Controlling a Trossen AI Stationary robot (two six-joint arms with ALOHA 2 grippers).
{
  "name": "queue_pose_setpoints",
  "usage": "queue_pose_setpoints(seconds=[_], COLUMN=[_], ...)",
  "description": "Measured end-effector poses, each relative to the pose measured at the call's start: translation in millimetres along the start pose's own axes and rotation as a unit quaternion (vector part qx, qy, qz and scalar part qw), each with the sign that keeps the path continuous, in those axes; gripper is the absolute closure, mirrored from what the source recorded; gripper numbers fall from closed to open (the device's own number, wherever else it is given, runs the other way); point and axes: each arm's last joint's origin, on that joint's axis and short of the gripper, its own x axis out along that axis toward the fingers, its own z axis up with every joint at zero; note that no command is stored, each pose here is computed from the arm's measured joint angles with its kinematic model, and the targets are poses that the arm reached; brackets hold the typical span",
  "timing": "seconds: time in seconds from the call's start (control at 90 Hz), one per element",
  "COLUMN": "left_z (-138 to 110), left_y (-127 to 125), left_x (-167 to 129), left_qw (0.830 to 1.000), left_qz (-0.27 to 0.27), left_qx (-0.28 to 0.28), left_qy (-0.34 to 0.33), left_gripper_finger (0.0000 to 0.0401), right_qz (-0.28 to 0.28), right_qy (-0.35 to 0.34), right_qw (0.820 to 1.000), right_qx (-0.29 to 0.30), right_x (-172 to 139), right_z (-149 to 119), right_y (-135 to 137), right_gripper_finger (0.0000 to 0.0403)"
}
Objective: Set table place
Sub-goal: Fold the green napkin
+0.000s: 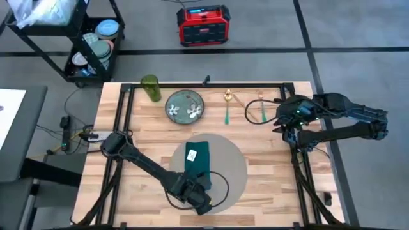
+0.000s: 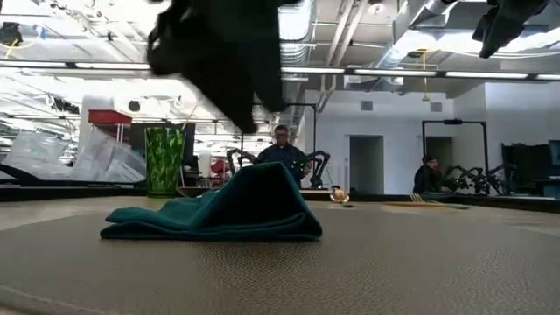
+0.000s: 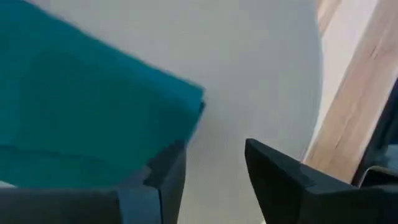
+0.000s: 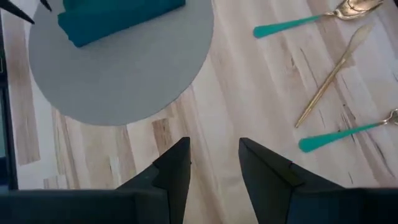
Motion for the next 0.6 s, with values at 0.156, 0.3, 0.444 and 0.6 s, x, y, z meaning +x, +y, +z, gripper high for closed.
queue_pose_setpoints(seconds=[0.156,0.3,0.444,0.6], left_z=[-2,-8,-10,-8], left_y=[2,4,3,5], left_x=[2,6,12,9], left_qw=[1.0,0.999,0.998,0.997], left_qz=[0.016,0.049,0.053,0.071], left_qx=[-0.013,-0.018,-0.018,-0.022], left_qy=[0.003,-0.007,-0.005,-0.03], left_gripper_finger=[0.025,0.025,0.025,0.0251], right_qz=[-0.001,-0.001,-0.001,-0.001], right_qy=[0.002,0.002,0.002,0.002], right_qw=[1.0,1.0,1.0,1.0], right_qx=[0.004,0.004,0.004,0.003], right_x=[0,0,0,0], right_z=[-1,-1,-1,-1], right_y=[0,0,0,0], right_gripper_finger=[0.0278,0.0278,0.0278,0.0278])
